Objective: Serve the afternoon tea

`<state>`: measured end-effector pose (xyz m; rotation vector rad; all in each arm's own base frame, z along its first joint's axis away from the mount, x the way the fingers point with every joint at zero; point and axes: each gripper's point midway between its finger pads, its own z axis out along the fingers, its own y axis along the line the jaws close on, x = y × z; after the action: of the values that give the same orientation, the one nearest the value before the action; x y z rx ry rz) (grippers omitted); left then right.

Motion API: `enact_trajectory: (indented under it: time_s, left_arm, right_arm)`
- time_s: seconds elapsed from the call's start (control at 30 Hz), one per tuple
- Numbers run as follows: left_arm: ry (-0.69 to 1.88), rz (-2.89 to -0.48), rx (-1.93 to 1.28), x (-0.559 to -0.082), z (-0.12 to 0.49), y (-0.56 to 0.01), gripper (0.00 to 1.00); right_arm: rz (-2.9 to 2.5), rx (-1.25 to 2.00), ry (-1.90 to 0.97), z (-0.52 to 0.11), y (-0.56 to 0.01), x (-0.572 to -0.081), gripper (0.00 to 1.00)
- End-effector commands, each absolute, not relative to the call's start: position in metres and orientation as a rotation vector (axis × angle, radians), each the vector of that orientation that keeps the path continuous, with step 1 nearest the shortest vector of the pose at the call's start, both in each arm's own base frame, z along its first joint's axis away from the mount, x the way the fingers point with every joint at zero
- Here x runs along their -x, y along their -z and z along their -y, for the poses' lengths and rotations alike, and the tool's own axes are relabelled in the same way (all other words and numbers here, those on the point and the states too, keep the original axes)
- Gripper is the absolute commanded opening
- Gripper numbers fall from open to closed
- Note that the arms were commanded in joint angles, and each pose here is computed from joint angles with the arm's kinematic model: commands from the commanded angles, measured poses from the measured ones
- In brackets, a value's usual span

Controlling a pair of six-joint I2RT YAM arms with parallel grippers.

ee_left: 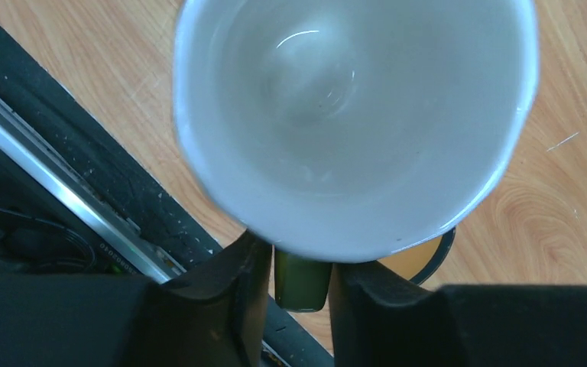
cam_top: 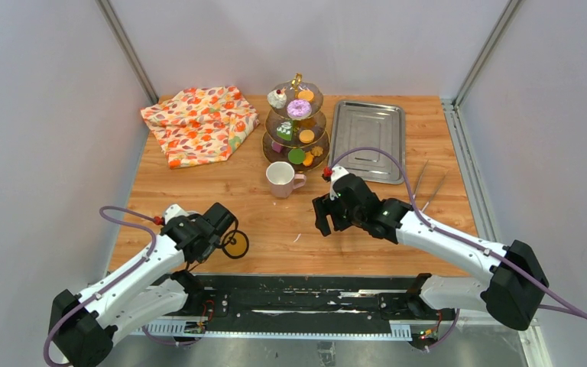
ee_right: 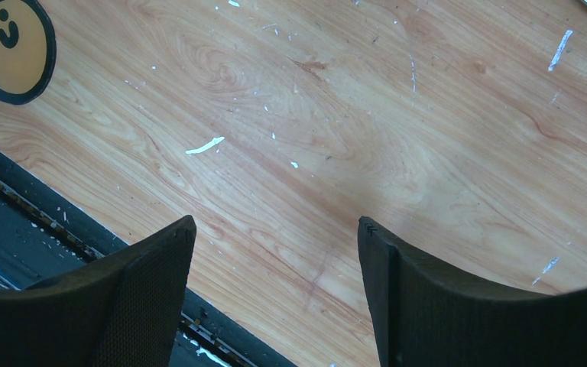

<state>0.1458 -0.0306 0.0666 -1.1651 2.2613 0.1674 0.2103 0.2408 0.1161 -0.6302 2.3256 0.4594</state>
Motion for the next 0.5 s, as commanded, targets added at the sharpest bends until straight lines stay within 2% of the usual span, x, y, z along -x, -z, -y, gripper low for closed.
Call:
enact_trajectory:
  time_s: [0.0,0.2,0.33,0.47]
  left_arm:
    - [-0.168,-2.275,1.168,-0.143,0.032,-0.065,0.40]
    - [-0.148,-2.264,1.136,-0.150,0.034,-0.076,0.48]
    - [-0.134,-2.248,1.122,-0.155,0.035,-0.083,0.48]
    - [-0.128,-2.235,1.140,-0.153,0.033,-0.082,0.41]
  right_arm:
    - [-2.332,0.653,-0.441,-0.235,-0.113,-0.205,0.76]
    - [-2.335,0.649,-0.442,-0.235,-0.112,-0.205,0.76]
    - [-2.333,0.657,-0.438,-0.234,-0.111,-0.204,0.76]
    - [-2.332,0.655,-0.437,-0.234,-0.111,-0.205,0.76]
